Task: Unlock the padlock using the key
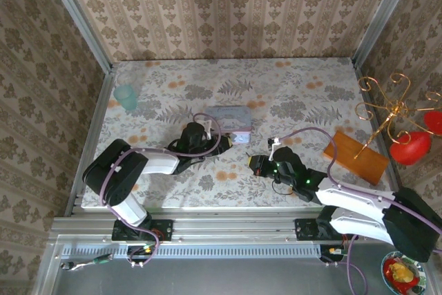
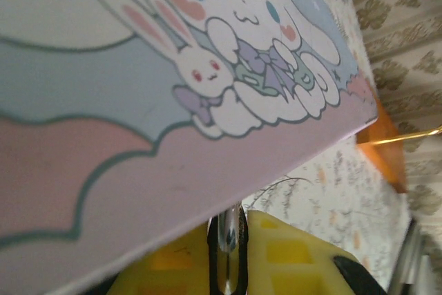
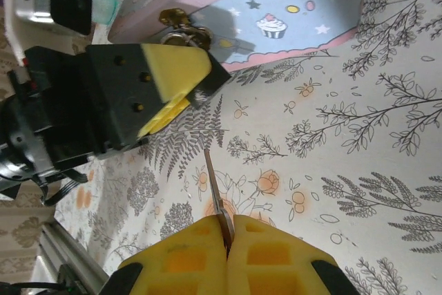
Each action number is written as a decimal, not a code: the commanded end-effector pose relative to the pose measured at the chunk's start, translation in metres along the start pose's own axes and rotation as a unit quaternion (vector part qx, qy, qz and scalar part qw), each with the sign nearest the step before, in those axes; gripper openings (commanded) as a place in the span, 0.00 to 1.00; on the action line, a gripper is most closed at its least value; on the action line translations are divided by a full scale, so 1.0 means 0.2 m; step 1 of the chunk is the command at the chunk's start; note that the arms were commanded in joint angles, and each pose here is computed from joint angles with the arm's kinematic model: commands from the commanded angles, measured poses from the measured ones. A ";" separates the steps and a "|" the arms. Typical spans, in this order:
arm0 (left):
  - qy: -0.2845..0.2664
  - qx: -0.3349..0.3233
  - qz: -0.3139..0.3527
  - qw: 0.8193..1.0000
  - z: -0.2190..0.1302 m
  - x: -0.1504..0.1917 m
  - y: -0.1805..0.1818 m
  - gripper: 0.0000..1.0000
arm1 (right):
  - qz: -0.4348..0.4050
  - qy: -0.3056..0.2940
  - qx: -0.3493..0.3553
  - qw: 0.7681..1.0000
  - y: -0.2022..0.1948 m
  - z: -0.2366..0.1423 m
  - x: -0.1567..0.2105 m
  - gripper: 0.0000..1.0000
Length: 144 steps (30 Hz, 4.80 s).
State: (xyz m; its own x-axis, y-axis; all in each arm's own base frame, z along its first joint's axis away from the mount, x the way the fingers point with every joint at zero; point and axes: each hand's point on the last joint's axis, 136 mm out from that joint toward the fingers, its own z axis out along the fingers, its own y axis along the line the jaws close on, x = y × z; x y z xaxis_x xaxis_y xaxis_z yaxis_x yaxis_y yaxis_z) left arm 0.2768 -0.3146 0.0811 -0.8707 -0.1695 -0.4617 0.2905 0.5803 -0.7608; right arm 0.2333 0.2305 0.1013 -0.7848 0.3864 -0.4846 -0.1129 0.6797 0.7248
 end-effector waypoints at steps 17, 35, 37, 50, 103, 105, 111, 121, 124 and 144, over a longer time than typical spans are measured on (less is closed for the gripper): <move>0.015 0.128 -0.128 0.983 -0.09 -0.03 -0.25 0.00 | 0.067 0.040 -0.091 0.993 0.09 0.18 0.01 0.00; 0.011 0.139 -0.141 0.980 -0.11 -0.02 -0.22 0.00 | 0.108 0.053 -0.154 0.981 0.16 0.24 -0.04 0.00; 0.010 0.137 -0.142 0.980 -0.11 -0.02 -0.21 0.00 | 0.109 0.050 -0.156 0.981 0.17 0.24 -0.05 0.00; 0.006 0.149 -0.148 0.978 -0.11 -0.03 -0.22 0.00 | 0.106 0.047 -0.164 0.980 0.19 0.21 -0.08 0.00; 0.061 0.202 -0.114 0.971 -0.14 0.06 -0.47 0.00 | 0.166 0.015 -0.202 0.965 0.16 0.23 -0.25 0.00; 0.063 0.205 -0.112 0.970 -0.13 0.06 -0.49 0.00 | 0.167 0.018 -0.206 0.964 0.17 0.25 -0.25 0.00; 0.083 0.213 -0.108 0.967 -0.12 0.10 -0.51 0.00 | 0.161 0.010 -0.215 0.963 0.20 0.25 -0.28 0.00; 0.105 0.197 -0.097 0.970 -0.10 0.16 -0.48 0.00 | 0.153 0.005 -0.228 0.962 0.26 0.24 -0.33 0.00; 0.117 0.186 -0.091 0.971 -0.09 0.19 -0.46 0.00 | 0.151 0.003 -0.229 0.962 0.27 0.23 -0.34 0.00; 0.078 0.174 -0.103 0.976 -0.09 0.15 -0.43 0.00 | 0.124 -0.009 -0.164 0.979 0.16 0.22 -0.33 0.06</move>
State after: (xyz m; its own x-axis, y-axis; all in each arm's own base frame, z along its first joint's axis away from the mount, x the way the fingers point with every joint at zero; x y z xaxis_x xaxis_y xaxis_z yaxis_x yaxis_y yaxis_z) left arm 0.2677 -0.3313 0.1250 -0.9216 -0.2999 -0.2464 0.1367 0.3433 -0.9292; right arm 0.2799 0.2607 0.1071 -0.8766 0.4514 -0.1668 -0.0260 0.3016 0.9531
